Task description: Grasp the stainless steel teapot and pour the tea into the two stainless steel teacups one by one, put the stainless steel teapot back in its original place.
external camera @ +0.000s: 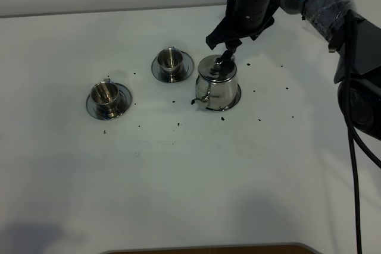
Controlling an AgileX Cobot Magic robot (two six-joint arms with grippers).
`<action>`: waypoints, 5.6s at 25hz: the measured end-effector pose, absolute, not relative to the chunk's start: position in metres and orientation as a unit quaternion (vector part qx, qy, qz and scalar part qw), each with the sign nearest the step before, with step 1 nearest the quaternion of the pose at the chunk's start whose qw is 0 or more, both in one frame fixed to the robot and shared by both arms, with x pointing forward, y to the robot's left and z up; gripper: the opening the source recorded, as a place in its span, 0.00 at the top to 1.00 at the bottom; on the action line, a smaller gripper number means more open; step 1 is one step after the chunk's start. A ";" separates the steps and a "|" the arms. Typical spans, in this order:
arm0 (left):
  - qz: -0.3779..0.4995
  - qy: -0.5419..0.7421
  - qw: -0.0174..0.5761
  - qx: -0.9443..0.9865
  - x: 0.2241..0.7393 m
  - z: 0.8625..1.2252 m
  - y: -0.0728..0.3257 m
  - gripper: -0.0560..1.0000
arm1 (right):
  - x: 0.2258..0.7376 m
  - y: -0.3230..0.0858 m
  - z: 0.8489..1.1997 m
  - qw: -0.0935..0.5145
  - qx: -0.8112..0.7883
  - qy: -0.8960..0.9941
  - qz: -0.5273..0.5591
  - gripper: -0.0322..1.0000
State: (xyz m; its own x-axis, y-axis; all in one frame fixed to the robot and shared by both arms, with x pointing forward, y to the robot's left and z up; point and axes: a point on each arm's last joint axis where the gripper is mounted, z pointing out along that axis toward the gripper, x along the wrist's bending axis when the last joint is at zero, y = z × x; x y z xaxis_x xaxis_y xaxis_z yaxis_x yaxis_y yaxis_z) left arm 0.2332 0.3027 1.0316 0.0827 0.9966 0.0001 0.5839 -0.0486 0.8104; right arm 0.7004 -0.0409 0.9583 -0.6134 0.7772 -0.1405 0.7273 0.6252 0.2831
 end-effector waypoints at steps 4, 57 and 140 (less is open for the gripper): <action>0.308 0.603 0.335 0.655 0.233 1.032 0.303 0.57 | 0.695 -0.046 0.967 0.133 0.422 0.893 0.088 0.47; 0.308 0.603 0.335 0.655 0.233 1.032 0.303 0.57 | 0.693 -0.042 0.967 0.124 0.376 0.914 0.092 0.47; 0.308 0.603 0.335 0.655 0.233 1.032 0.303 0.57 | 0.679 -0.051 0.957 0.089 0.400 0.910 0.068 0.47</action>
